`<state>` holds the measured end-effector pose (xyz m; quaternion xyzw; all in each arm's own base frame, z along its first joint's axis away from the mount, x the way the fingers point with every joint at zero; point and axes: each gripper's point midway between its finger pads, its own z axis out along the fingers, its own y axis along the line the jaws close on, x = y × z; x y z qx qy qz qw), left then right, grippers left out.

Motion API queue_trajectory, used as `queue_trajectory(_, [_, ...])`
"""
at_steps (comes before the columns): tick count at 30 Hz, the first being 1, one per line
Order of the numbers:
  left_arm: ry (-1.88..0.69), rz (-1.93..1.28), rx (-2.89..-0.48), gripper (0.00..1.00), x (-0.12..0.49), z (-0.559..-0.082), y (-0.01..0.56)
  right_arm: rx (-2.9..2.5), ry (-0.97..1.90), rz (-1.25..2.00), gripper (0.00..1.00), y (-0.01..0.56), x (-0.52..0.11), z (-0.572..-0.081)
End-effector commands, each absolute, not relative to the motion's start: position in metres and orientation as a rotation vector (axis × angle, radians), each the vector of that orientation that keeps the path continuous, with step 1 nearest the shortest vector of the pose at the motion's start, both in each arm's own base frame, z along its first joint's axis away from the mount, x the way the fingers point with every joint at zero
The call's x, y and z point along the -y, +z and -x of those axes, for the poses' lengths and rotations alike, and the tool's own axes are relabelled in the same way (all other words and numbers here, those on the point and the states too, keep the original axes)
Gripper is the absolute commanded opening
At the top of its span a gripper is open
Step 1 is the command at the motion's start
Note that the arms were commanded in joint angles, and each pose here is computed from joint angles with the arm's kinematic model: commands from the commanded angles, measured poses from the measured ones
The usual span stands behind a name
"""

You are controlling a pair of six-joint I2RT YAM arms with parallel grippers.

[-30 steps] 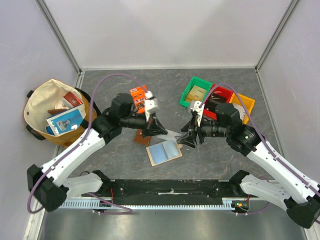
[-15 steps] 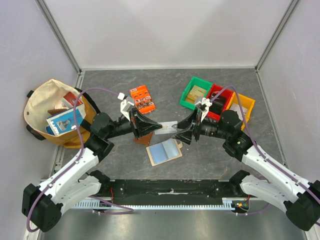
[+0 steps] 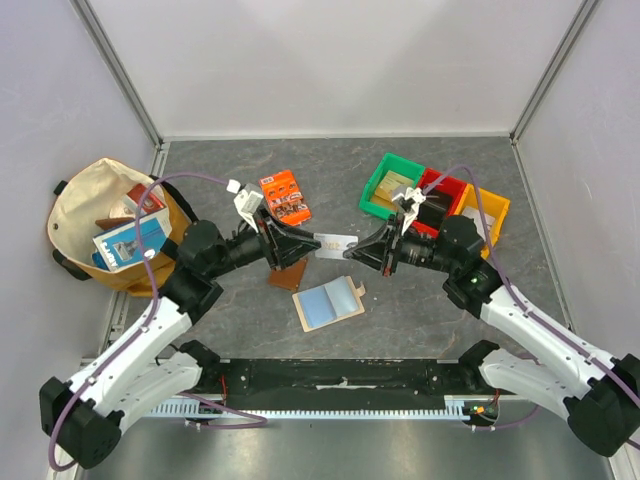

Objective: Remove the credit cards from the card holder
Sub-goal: Place the credit card in the storage box.

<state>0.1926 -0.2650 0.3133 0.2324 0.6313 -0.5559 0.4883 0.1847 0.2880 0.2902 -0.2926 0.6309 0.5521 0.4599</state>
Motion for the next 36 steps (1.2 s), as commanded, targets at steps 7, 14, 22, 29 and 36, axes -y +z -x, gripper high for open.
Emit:
queue_trajectory(7, [-0.469,-0.021,-1.741,0.81,0.121,-0.242,0.300,-1.978,0.722,0.225,0.00,0.236,-0.174,-0.284])
queue_trajectory(14, [-0.172,0.145,-1.742,0.84,0.052,-0.228,0.262,-2.141,0.252,-0.354,0.00,0.195,-0.018,-0.329])
queue_trajectory(22, [-0.162,0.174,-1.723,0.92,0.042,-0.218,0.254,-2.224,0.182,-0.548,0.00,0.164,0.037,-0.357])
queue_trajectory(29, [-0.151,0.192,-1.712,0.92,0.036,-0.216,0.255,-2.307,0.241,-0.523,0.00,0.141,0.036,-0.382])
queue_trajectory(36, [-0.139,0.210,-1.703,0.92,0.032,-0.216,0.256,-2.408,0.305,-0.498,0.00,0.109,0.036,-0.388])
